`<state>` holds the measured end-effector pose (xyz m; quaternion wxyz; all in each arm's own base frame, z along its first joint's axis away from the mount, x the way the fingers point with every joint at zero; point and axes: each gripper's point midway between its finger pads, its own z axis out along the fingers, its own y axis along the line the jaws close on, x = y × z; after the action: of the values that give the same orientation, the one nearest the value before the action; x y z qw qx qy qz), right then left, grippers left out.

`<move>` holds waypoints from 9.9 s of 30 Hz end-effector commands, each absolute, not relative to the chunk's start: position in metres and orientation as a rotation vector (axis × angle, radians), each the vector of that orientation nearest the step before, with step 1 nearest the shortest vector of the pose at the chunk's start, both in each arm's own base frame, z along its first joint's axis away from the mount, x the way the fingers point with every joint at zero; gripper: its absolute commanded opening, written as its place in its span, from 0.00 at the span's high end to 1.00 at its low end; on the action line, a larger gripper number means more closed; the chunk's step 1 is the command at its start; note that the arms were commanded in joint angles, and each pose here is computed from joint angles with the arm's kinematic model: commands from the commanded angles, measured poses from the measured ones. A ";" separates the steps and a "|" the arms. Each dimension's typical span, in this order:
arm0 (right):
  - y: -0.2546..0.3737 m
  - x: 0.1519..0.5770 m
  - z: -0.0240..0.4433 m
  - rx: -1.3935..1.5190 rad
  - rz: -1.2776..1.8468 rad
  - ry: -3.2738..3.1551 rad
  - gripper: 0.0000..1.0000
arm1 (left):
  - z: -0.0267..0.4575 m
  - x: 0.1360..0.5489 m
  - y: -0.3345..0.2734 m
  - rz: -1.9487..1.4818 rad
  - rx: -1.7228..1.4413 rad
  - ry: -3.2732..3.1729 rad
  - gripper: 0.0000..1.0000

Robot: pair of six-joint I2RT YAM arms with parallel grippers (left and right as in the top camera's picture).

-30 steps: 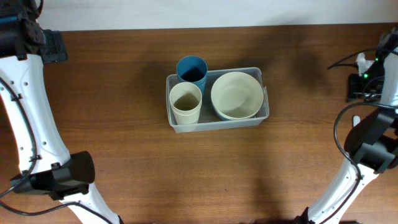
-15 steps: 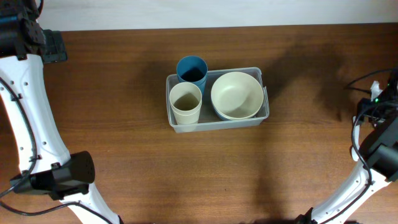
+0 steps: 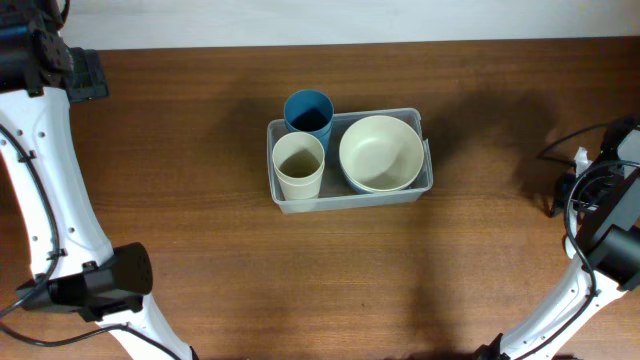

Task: Pack container
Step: 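Lower the right gripper and grasp the white spoon, then carry the spoon over the container and drop it beside the bowl, then return the right gripper to the right side toward the fork, then lower the right gripper over the white fork and grasp it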

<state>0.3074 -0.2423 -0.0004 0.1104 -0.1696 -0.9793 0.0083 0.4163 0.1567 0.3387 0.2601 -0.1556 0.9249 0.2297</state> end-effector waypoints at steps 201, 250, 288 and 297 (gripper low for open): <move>-0.320 0.265 0.032 -0.218 0.010 -2.978 0.01 | 0.341 0.414 0.161 0.636 -0.437 2.499 0.00; -0.325 0.278 -0.010 -0.287 0.098 -3.042 0.96 | 0.341 0.414 0.161 0.637 -0.438 2.499 0.00; -0.263 0.341 0.034 -0.093 0.023 -3.054 0.32 | 0.341 0.414 0.161 0.637 -0.438 2.499 0.00; -0.270 0.341 0.017 -0.138 -0.003 -3.098 0.34 | 0.341 0.414 0.161 0.637 -0.438 2.499 0.00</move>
<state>0.3408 -0.2777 0.0254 0.0213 -0.0512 -0.9983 0.0154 0.4149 0.1563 0.3378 0.2567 -0.1549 0.9260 0.2294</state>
